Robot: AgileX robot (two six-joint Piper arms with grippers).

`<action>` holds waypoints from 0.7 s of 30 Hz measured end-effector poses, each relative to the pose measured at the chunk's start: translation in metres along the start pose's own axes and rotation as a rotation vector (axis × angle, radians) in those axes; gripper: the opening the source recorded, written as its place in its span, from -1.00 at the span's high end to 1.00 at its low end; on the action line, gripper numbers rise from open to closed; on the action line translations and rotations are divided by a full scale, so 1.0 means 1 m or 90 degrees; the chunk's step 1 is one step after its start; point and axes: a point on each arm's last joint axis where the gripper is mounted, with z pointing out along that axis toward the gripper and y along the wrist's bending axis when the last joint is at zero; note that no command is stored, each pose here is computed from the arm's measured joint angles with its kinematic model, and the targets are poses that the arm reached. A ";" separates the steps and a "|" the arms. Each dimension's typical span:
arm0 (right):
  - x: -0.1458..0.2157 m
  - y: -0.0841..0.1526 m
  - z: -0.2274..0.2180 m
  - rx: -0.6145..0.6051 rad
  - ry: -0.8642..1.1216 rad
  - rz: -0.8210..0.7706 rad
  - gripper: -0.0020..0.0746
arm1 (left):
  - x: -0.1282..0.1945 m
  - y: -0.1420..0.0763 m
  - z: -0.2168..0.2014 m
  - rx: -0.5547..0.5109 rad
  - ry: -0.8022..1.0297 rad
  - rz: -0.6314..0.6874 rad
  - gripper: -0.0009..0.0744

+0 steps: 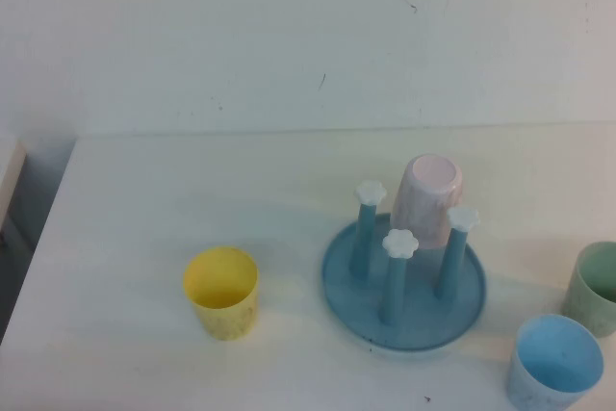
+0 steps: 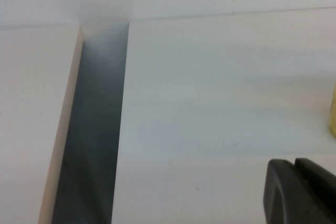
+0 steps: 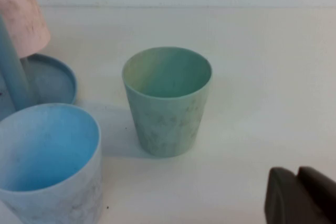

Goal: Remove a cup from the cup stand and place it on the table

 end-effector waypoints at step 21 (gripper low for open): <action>0.000 -0.002 0.000 0.015 0.000 -0.033 0.87 | 0.000 0.000 0.000 0.000 0.000 0.000 0.98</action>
